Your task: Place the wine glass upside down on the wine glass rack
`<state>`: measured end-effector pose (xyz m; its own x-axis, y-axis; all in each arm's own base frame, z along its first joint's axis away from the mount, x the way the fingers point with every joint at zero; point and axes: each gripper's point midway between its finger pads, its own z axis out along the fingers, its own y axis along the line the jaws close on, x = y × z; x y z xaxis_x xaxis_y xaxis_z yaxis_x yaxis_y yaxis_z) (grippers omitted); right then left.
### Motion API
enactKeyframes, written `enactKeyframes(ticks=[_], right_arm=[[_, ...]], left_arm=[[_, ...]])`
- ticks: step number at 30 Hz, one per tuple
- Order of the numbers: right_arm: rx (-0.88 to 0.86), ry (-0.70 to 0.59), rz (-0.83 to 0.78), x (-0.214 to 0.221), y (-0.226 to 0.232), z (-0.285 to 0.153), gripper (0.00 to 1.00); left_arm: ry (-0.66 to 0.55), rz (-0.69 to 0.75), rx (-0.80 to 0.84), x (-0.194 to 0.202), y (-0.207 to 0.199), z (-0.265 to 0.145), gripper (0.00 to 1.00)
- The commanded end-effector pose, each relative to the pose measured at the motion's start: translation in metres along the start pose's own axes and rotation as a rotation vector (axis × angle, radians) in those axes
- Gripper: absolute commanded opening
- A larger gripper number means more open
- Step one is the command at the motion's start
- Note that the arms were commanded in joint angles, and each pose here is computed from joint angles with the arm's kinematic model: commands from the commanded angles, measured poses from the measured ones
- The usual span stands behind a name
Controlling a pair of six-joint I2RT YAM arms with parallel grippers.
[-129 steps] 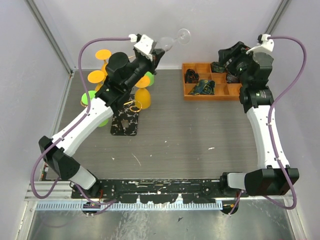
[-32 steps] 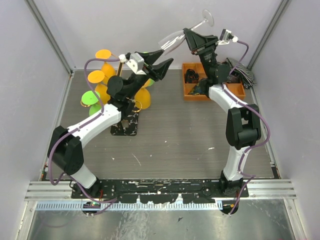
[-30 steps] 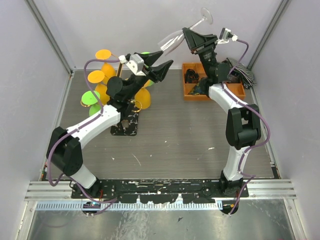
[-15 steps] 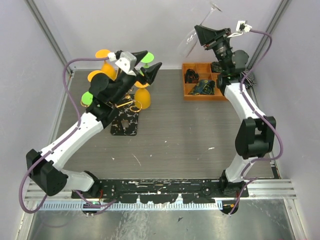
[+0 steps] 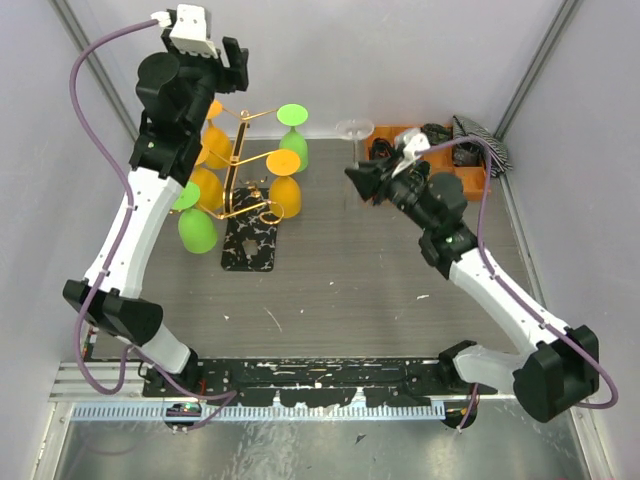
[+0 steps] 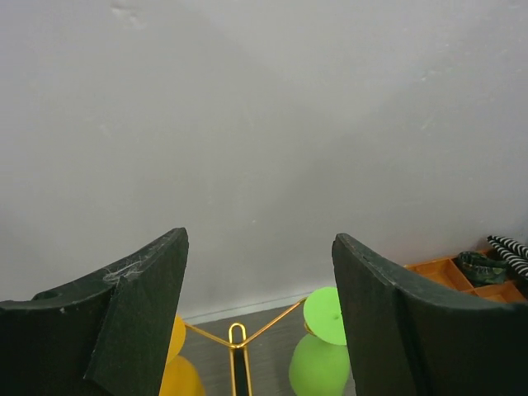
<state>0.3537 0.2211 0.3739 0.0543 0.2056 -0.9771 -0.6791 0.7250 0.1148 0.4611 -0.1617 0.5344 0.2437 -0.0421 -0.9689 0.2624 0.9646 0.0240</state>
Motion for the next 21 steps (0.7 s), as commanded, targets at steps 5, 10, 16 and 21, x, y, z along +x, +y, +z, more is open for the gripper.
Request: enactKeyframes(ticks=[5,10,16,21], right_arm=[[-0.029,-0.065,-0.14,0.026,0.044,-0.031,0.06],[-0.07,-0.115,-0.128,0.047,0.071,-0.042,0.06],[-0.126,-0.114,-0.105,0.068,0.101,-0.039,0.06],[-0.137,-0.146,-0.063,0.076,0.115,-0.028,0.06]], left_arm=[[0.05,-0.11,-0.078,0.02,0.032,0.015,0.77],[0.053,-0.103,-0.09,0.028,0.034,0.018,0.77],[0.042,-0.088,-0.113,0.036,0.039,0.019,0.77],[0.046,-0.085,-0.125,0.041,0.041,0.019,0.78]])
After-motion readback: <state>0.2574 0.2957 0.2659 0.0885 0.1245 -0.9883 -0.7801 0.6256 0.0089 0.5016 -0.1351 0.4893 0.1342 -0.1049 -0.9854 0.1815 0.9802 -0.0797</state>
